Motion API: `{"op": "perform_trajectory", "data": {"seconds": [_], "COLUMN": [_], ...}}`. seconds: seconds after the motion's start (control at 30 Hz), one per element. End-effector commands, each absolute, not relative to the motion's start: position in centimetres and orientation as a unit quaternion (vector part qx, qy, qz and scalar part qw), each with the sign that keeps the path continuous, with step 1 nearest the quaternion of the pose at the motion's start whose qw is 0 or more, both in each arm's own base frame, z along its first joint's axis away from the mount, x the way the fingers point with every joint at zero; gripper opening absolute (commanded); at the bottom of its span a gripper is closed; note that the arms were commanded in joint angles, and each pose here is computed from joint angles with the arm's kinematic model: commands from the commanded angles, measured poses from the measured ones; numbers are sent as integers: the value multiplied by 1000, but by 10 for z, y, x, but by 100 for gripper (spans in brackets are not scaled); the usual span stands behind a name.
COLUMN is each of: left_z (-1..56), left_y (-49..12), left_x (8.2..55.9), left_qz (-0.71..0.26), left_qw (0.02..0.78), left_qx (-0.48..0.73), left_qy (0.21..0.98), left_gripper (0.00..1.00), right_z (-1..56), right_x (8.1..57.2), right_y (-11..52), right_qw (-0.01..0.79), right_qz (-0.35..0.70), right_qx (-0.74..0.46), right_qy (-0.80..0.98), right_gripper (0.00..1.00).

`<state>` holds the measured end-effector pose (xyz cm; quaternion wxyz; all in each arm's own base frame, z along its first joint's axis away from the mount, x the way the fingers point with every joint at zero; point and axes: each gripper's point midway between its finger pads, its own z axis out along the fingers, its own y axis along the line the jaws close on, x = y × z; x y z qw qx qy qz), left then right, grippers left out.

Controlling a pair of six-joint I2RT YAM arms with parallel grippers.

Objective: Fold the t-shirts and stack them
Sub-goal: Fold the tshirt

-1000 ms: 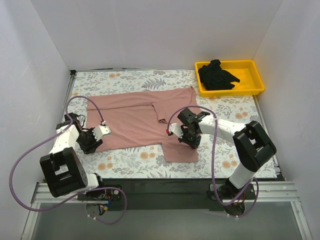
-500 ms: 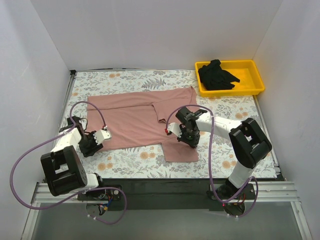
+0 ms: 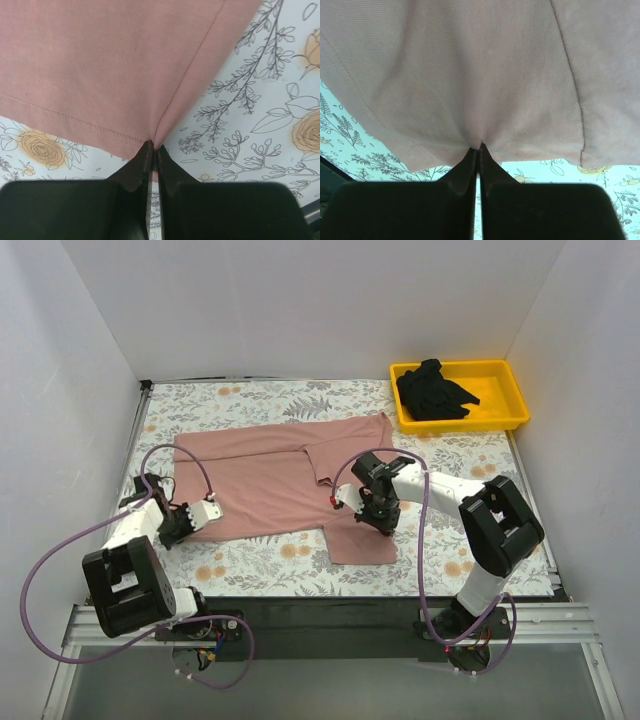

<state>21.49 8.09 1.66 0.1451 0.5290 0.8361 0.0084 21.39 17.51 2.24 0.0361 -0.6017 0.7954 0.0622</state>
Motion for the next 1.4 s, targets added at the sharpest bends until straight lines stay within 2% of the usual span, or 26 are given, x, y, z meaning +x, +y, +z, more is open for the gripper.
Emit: {"op": "perform_trajectory", "data": {"seconds": [0.0,0.43,0.87,1.37], "left_z": [34,76,126,125], "left_y": [72,70,81,97], "left_x": [213,240,315,374], "left_qz": [-13,-32,-38,-60], "left_qw": [157,200,277,289], "left_qx": [531,479,428,386], "left_qy": [833,854,860,874], "left_gripper": [0,0,0,0], "right_z": [56,111,150,161], "right_x": [224,271,344,420], "right_y": [183,173,190,199], "right_qw": [84,186,247,279], "right_qz": [75,70,32,8], "right_qx": [-590,-567,-581,-586], "right_qy": [799,799,774,761], "right_gripper": [1,1,1,1]}}
